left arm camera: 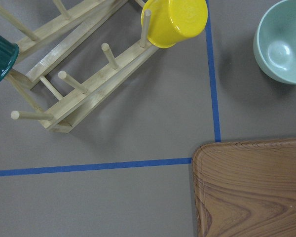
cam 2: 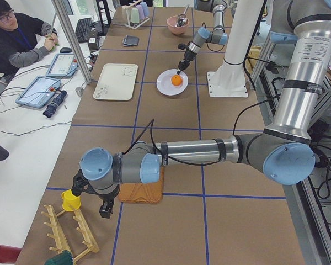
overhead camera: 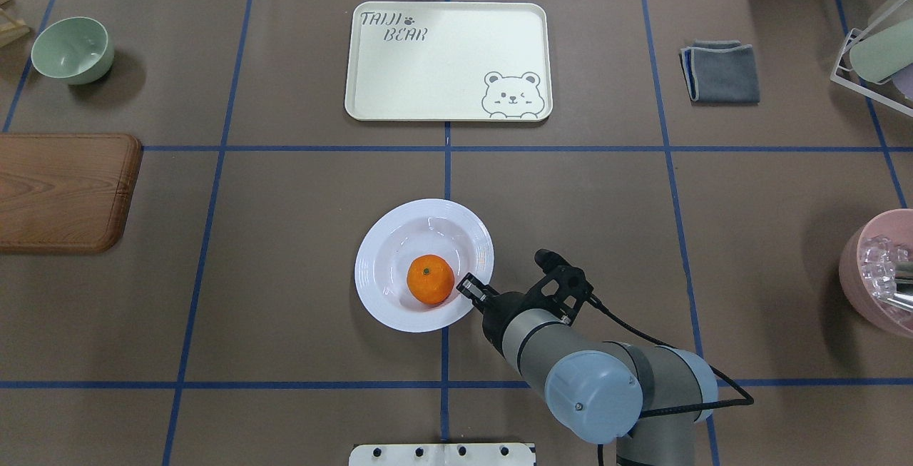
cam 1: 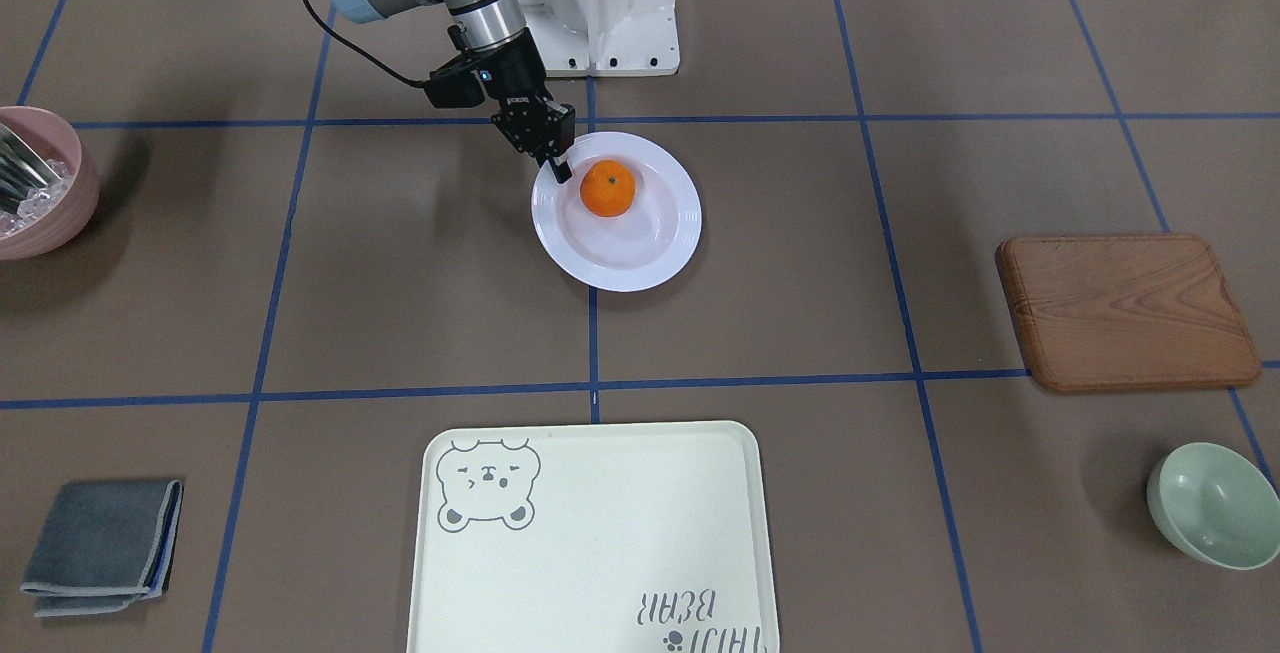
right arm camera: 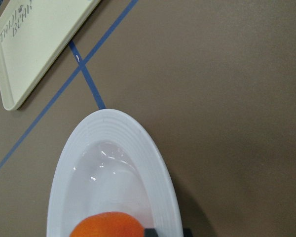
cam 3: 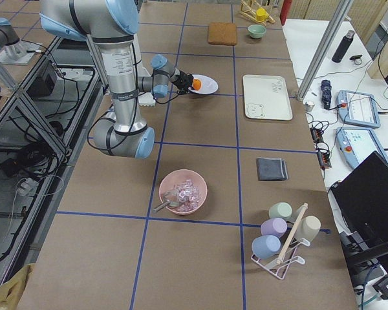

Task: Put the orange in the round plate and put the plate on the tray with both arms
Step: 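Lift the plate with the orange and carry it onto the cream tray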

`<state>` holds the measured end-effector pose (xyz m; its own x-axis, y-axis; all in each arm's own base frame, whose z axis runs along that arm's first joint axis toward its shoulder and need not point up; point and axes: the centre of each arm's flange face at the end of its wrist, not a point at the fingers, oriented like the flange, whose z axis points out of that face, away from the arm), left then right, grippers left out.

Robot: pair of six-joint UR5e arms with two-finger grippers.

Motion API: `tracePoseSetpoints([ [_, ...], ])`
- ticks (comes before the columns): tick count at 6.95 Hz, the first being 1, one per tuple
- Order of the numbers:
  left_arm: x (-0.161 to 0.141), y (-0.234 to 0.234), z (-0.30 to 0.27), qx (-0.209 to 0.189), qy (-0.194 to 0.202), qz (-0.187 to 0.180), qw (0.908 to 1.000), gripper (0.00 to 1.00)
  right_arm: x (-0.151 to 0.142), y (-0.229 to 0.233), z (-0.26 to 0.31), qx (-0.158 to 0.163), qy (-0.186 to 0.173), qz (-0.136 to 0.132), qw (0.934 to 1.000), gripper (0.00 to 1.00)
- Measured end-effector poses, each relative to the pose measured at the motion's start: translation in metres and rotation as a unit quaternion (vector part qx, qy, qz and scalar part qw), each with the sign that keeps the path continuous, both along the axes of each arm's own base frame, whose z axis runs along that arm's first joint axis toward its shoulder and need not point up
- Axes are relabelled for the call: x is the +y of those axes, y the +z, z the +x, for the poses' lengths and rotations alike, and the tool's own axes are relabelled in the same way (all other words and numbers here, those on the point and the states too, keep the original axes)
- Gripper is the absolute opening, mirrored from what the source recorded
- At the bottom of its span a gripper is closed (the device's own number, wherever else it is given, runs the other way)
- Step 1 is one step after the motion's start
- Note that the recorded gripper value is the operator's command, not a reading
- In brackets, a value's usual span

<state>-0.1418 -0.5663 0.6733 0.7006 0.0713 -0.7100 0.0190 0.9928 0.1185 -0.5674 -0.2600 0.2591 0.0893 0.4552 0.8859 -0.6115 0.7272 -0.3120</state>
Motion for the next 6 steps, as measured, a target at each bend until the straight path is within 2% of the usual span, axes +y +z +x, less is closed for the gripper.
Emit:
tracePoseSetpoints([
  [3,0.008,0.001,0.001,0.000,0.000,0.001,1.0000,0.99,-0.009,-0.025,0.024,-0.035,0.019,-0.001,0.9992,0.00],
  [6,0.009,0.000,0.001,0.000,0.000,0.002,1.0000,0.99,-0.041,-0.044,0.057,-0.058,0.047,0.001,0.9972,0.00],
])
